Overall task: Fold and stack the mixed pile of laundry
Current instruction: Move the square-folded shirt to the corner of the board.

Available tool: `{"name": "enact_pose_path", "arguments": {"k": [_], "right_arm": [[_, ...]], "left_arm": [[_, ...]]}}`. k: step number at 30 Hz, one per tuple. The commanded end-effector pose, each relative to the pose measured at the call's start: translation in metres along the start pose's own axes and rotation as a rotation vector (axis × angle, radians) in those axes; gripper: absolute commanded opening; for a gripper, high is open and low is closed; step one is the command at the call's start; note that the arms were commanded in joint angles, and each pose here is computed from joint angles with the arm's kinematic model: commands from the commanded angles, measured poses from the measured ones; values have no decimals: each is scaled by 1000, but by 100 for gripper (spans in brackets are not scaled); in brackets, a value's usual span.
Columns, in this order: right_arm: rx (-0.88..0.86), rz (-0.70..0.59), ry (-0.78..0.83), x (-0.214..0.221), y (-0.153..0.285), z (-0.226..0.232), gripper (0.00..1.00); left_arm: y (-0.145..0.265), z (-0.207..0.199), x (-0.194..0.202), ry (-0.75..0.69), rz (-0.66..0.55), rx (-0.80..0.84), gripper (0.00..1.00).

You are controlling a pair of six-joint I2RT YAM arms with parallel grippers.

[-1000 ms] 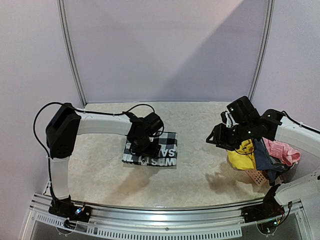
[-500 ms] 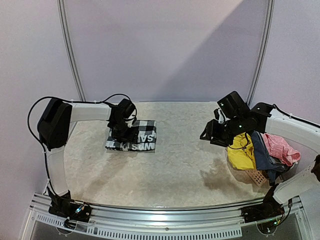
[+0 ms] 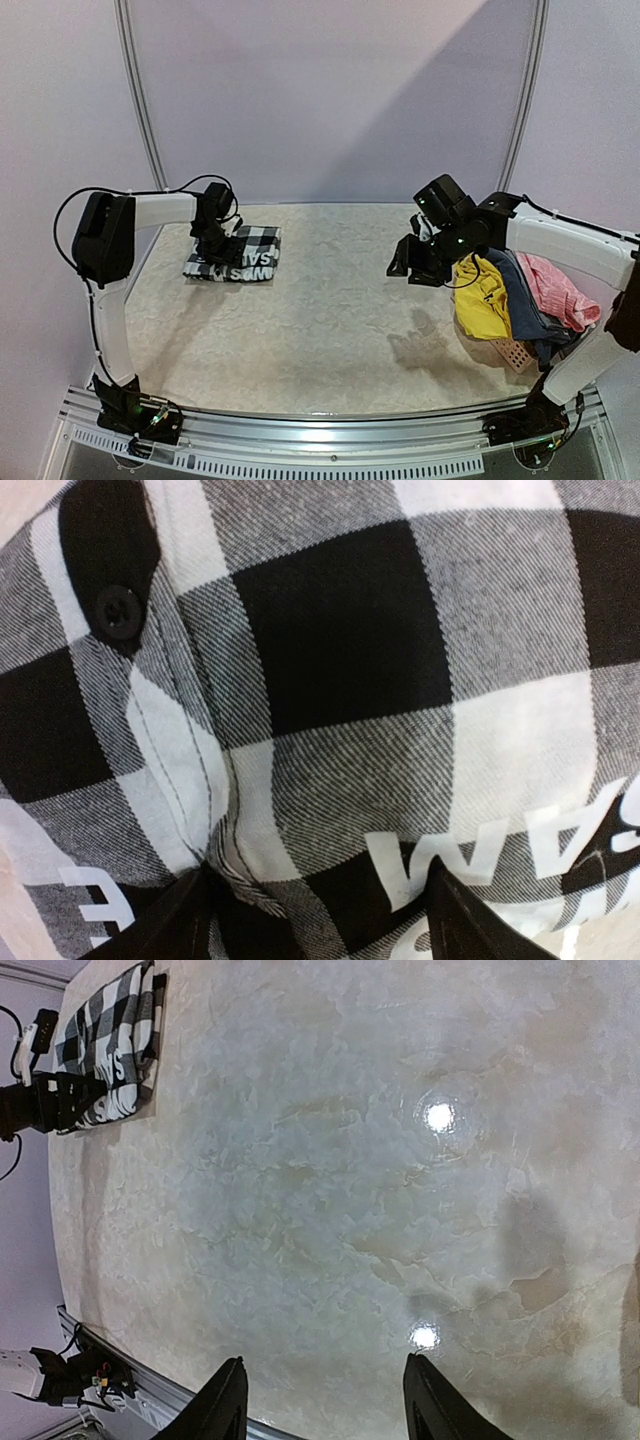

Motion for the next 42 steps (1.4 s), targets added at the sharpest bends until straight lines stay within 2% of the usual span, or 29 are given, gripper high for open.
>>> {"name": "enact_pose_path", "arguments": {"k": [1,16,27,38,42], "right_arm": [[-11,45,20,0,-8,6,54],[-39,110,54,-19,-38,29,54],[-46,146,67,-20,-52,31,54],[-36,159,85,-23,-56,33,54],[-37,146,91,-27,-50,36,54]], "left_arm": [[-15,37,-7,12,24,-74,74],[-23,89,-62,34,-51,-144,74],[-33,118,-84,79,-82,-170,73],[-42,128,-107,170,-110,-194,72],[-28,125,-109,226,-129,-171,71]]}}
Point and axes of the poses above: each gripper's point midway between its finger pads, its own y axis back along the fingers, its own z axis along the line the jaws close on, x = y × z, the point moved 6 cm from there along y, back along the fingers, and after that the axes turned 8 degrees about y, right-handed, at the moved point
